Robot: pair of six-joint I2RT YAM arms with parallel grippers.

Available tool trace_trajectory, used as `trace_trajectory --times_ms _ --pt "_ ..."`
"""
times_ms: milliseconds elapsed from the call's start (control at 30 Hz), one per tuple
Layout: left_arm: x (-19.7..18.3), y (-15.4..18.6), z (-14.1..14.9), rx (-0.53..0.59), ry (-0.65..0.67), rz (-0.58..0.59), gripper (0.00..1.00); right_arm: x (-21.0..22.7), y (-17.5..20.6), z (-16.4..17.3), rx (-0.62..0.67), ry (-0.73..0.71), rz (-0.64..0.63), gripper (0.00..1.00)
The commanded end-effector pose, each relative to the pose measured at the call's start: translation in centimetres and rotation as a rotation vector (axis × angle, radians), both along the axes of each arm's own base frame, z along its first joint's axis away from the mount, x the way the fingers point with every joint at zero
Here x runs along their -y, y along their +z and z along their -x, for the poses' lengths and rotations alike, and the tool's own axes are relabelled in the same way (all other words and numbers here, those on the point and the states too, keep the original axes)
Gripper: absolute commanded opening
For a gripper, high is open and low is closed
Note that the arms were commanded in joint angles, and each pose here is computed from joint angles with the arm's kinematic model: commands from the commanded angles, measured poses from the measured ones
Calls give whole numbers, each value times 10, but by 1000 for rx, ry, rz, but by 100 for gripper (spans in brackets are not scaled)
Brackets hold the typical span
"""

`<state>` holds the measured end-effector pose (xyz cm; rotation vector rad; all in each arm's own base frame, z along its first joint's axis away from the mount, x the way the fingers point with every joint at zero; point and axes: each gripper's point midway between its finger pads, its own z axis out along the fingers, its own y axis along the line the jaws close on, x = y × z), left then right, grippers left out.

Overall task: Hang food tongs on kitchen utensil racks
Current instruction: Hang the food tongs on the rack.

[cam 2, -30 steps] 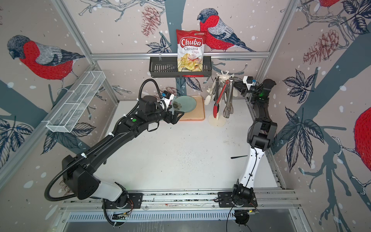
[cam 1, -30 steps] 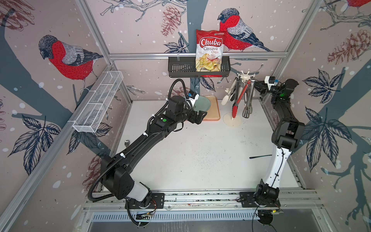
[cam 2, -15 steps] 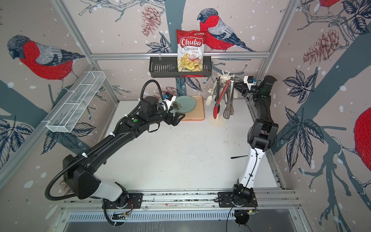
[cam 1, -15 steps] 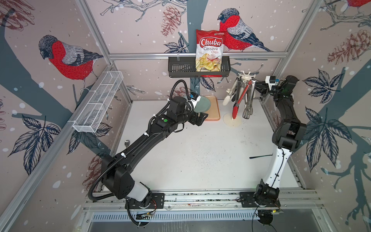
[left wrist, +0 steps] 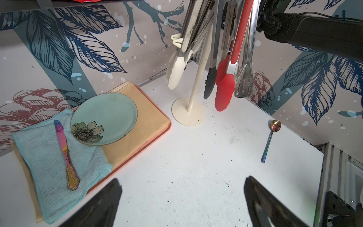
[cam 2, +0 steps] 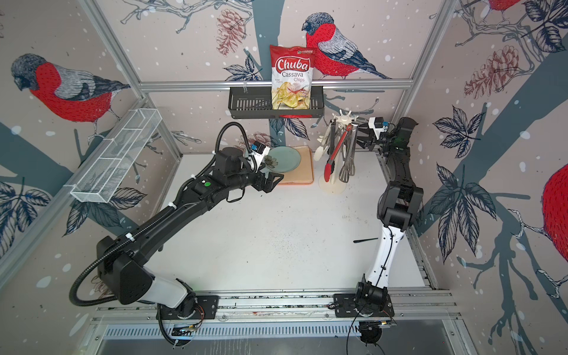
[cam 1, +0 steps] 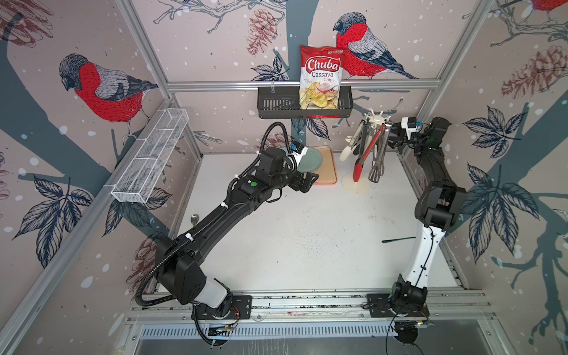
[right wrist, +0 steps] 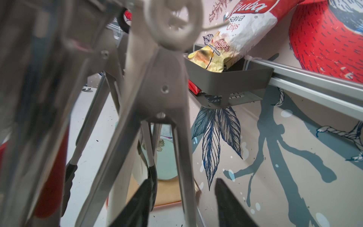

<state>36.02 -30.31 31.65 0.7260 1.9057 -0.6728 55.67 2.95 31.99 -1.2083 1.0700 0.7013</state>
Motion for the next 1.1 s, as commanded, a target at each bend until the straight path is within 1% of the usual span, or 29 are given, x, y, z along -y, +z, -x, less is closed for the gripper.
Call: trace_trajectory --times_ms 0,33,233,367,467,533,633,767,800,867,967,1033,1067 --pt "1 9 0 31 -11 6 96 1 7 11 30 42 11 98" --pt "1 9 0 29 -11 6 96 2 9 10 35 30 11 100" --pt "0 12 0 39 -6 10 96 15 13 3 53 -64 15 100" --pt "-3 15 1 49 0 11 96 25 10 -8 47 -181 15 100" --pt "-5 18 2 57 10 12 96 37 2 -17 9 -289 0 100" --pt "-8 20 2 65 21 9 96 50 -2 -24 -16 -402 -28 100" --pt "-13 23 3 84 42 6 96 72 -10 -24 -31 -579 -61 100" --pt "-19 26 3 97 66 3 96 98 -23 -12 -51 -770 -84 100" --pt "-20 27 3 100 71 4 96 105 -26 -9 -65 -812 -94 100" --pt "-24 29 2 107 89 3 96 126 -33 -6 -114 -947 -124 100" --pt "-35 32 -2 117 162 2 96 143 -43 13 -164 -1086 -131 100" --pt "-52 36 -7 128 259 9 96 149 -51 29 -209 -1170 -133 100" --pt "-60 38 -8 140 289 17 96 154 -55 40 -236 -1236 -137 100"
